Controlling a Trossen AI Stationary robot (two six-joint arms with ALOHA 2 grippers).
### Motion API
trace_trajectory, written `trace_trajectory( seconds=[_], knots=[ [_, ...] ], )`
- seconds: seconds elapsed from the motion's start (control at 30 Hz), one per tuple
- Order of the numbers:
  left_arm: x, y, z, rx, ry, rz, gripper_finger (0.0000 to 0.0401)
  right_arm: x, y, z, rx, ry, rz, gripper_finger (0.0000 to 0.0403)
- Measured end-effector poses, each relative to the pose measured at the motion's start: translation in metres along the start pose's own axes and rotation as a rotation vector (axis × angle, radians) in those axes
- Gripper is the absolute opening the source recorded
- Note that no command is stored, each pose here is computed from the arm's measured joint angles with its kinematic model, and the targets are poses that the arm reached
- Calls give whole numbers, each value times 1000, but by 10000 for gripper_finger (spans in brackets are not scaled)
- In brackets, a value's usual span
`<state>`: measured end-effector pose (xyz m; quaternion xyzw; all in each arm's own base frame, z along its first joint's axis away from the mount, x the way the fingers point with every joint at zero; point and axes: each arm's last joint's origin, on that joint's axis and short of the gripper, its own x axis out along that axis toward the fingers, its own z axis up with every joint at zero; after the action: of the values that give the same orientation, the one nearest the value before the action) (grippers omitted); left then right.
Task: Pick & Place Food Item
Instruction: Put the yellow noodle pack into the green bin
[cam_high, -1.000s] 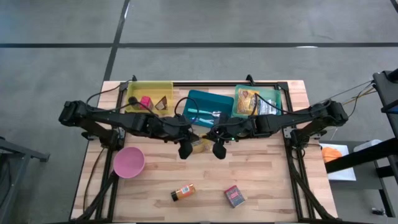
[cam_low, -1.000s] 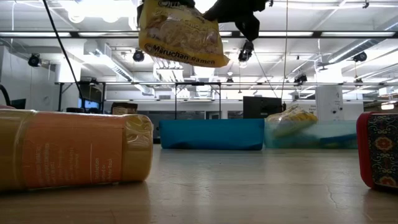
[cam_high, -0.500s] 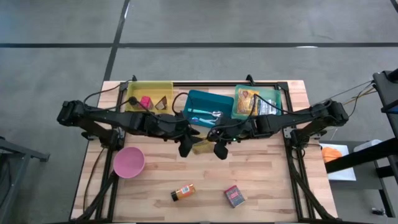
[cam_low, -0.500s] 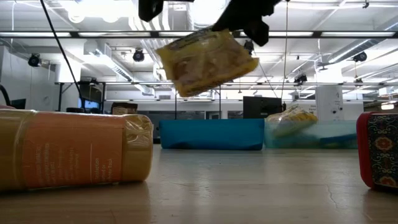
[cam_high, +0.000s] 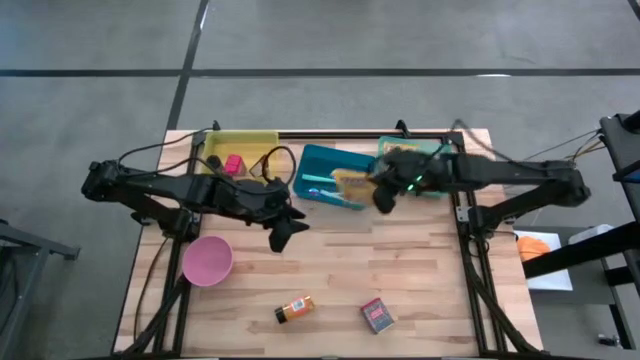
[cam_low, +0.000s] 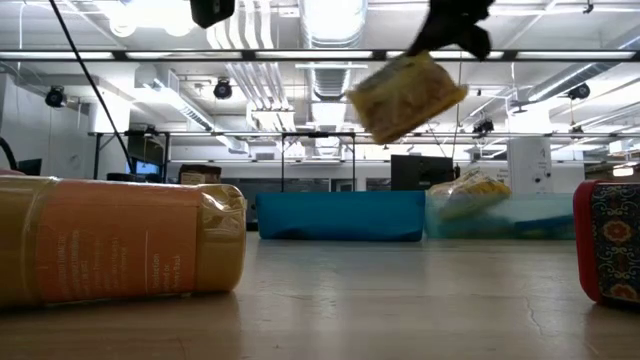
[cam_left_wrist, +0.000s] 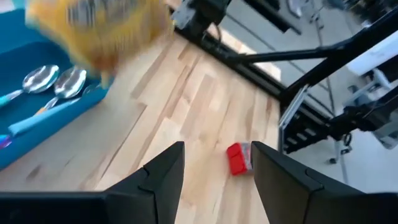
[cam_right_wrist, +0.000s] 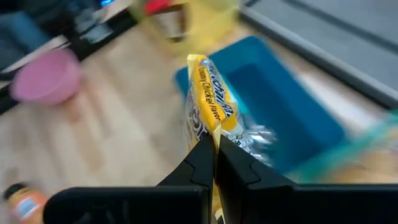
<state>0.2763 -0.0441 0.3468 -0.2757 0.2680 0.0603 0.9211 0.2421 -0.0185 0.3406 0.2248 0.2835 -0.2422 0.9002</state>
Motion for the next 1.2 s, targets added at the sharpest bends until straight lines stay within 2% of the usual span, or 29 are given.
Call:
trace_trajectory(
  seconds=[0.3,0.53,0.87,1.2],
  knots=[
    [0,3,-5,5,44,31,193,-57,-65,8,132,-80,-234,7],
    [0,3,-5,14,46,33,193,-80,-95,-2,188,-46,-431,7],
    [0,4,-6,17,54,40,193,-80,-114,-11,175,42,-699,7],
    [0,4,-6,17,59,44,193,-48,-133,-25,159,186,-883,7]
  ],
)
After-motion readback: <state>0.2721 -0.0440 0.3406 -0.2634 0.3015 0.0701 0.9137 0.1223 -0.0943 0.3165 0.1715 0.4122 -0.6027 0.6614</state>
